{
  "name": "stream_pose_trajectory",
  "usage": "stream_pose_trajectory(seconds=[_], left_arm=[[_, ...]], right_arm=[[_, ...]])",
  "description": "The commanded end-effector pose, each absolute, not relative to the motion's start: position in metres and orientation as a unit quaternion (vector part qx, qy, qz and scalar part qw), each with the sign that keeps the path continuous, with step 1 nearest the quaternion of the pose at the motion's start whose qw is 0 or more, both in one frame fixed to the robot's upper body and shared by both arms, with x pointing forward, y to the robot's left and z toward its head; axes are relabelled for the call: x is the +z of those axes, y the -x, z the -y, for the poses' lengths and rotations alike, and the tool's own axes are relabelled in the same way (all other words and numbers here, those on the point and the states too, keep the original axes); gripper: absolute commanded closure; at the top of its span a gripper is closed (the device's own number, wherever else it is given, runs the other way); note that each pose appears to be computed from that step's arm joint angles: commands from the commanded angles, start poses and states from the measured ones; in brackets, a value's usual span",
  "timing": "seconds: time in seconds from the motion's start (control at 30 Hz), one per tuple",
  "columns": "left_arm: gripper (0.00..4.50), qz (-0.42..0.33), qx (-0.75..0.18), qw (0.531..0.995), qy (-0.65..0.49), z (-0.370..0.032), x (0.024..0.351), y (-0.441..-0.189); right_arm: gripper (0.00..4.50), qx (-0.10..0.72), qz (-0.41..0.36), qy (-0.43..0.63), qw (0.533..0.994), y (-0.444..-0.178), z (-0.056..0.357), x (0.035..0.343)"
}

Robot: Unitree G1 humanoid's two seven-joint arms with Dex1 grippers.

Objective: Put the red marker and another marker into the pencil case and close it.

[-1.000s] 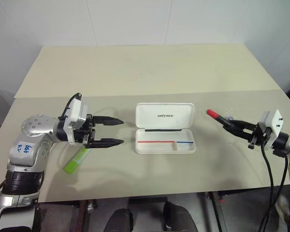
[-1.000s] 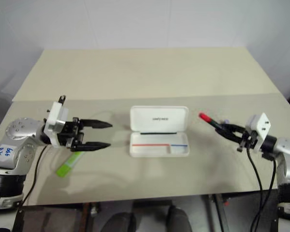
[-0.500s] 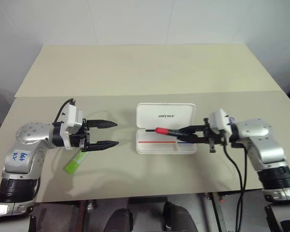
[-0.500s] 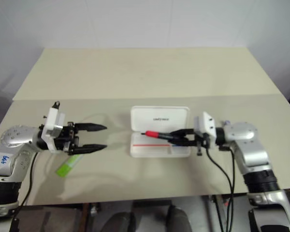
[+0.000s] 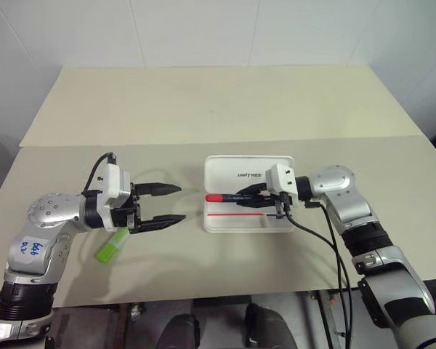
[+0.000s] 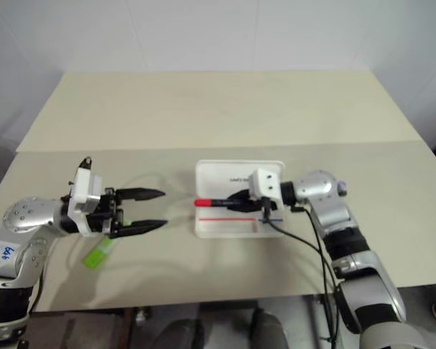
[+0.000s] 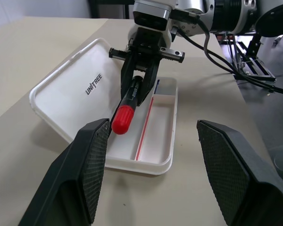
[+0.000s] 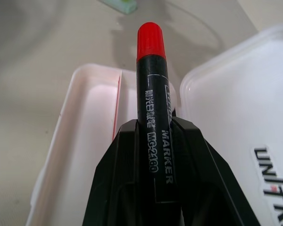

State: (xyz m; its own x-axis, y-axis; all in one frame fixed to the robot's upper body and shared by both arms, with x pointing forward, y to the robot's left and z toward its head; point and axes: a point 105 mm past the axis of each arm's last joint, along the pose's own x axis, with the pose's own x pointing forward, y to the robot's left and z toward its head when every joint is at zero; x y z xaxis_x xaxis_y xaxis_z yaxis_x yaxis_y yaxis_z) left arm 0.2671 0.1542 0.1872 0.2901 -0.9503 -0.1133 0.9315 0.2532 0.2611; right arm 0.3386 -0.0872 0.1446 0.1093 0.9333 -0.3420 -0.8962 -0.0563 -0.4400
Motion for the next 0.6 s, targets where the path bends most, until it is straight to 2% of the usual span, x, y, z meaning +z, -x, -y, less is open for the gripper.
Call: stream_pose_trajectory(seconds=[0.03,0.2,0.27,0.47,0.6], left_arm=[[1.33,0.057,-0.595,0.789,-0.146,-0.153,0.199,-0.263],[1.33,0.059,-0.592,0.791,-0.144,-0.153,0.199,-0.266],[1.33,0.060,-0.592,0.791,-0.142,-0.152,0.199,-0.266],[1.33,0.066,-0.580,0.800,-0.137,-0.152,0.199,-0.266],[1.33,0.068,-0.523,0.838,-0.139,-0.167,0.193,-0.265]], right_arm=[[2.47,0.673,0.071,0.300,0.673,-0.336,0.088,0.162],[0.60,0.682,0.081,0.301,0.662,-0.329,0.089,0.169],[0.03,0.684,0.097,0.296,0.660,-0.324,0.086,0.175],[0.03,0.686,0.134,0.207,0.684,-0.298,0.091,0.211],[0.03,0.667,0.119,0.190,0.710,-0.283,0.115,0.222]])
